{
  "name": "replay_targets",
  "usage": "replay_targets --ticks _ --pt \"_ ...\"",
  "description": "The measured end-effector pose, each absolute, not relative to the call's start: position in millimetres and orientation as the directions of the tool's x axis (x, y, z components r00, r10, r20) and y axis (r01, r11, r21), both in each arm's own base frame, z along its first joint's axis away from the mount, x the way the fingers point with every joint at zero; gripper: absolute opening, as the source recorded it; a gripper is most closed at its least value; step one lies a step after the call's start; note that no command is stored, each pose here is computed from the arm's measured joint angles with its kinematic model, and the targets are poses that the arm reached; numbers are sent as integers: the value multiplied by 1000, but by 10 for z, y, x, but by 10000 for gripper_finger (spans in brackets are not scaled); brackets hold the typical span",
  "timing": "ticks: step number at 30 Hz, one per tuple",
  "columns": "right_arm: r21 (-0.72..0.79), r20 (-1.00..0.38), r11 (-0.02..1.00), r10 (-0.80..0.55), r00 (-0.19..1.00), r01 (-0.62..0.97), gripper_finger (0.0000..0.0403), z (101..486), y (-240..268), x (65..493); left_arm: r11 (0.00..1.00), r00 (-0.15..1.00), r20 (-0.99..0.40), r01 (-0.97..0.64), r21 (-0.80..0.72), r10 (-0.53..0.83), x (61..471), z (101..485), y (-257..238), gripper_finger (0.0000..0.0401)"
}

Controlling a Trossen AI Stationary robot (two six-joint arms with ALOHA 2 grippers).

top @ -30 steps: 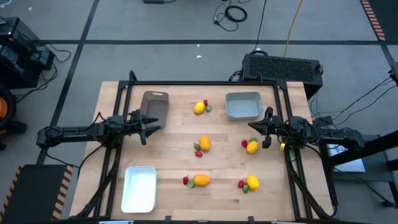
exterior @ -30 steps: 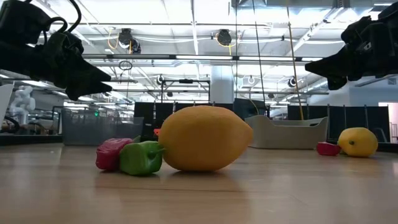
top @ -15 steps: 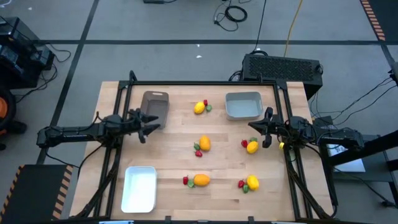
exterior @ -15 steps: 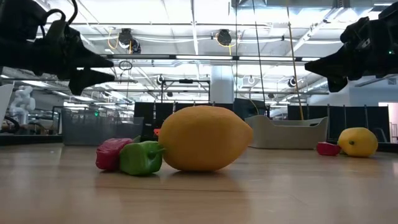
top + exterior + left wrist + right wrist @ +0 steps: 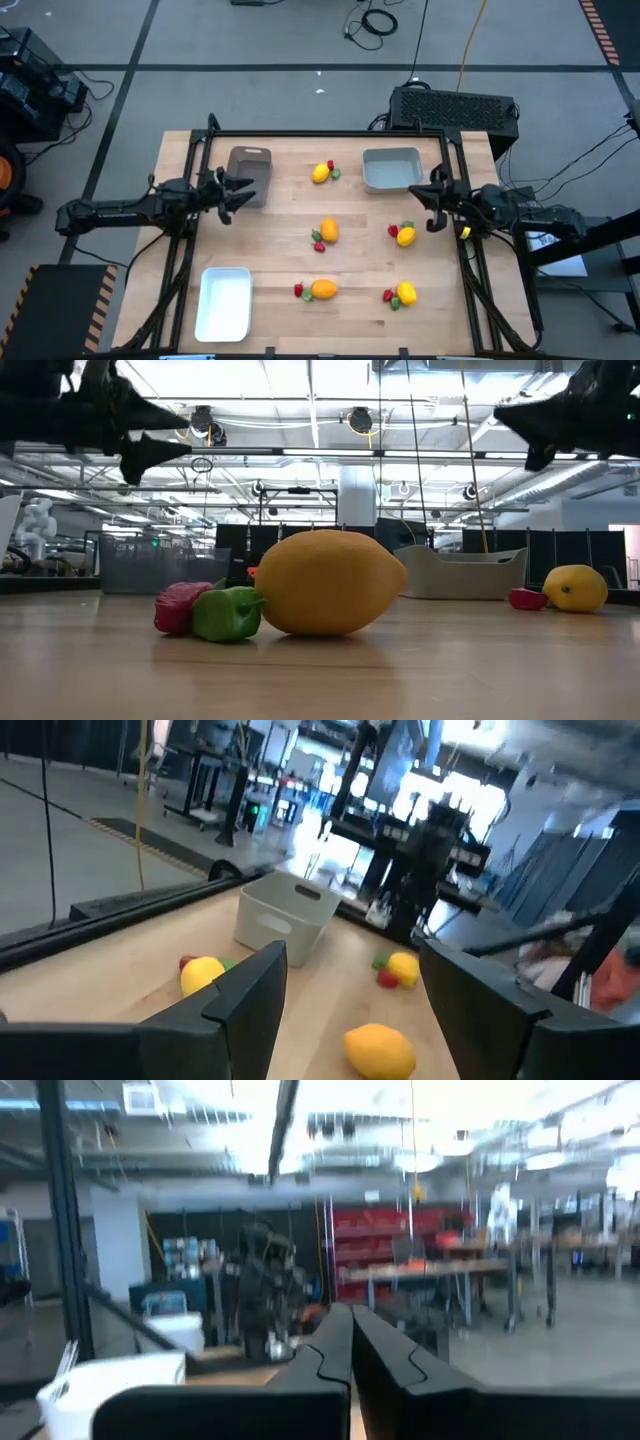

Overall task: Sort produce into baskets
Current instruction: Put the lemon into the black bin

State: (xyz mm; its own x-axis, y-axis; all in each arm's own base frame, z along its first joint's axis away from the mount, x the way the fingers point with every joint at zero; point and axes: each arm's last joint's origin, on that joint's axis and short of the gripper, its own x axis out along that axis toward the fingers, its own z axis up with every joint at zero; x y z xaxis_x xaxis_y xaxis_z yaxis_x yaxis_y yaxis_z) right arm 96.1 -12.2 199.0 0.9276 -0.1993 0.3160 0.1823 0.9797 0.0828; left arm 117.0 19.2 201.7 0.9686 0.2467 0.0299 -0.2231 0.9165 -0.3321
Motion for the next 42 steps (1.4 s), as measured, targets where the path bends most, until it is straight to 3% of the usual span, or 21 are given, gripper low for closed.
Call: replay_targets --ticks 7,14,22,28,35,42 --pt "51 334 980 -198 922 193 37 2039 -127 1014 926 965 -103 -260 -275 241 1440 2229 228 237" --pt "-43 292 974 -200 935 221 93 2328 -137 1130 943 941 -202 -301 -140 270 2003 2544 314 237" --pt "-204 98 887 -402 910 414 150 2680 -219 1346 909 853 -373 -414 -53 366 2881 2759 594 237" --pt "-265 -38 892 -389 920 367 192 2782 -240 1496 879 794 -455 -474 -47 404 3395 2736 869 237" --pt "-119 -121 937 -342 932 328 241 2722 -233 1575 813 680 -609 -574 -95 409 3595 2535 1207 253" --pt "75 -169 975 -195 966 210 280 2672 -146 1601 806 619 -690 -586 -87 376 3650 2167 1445 296"
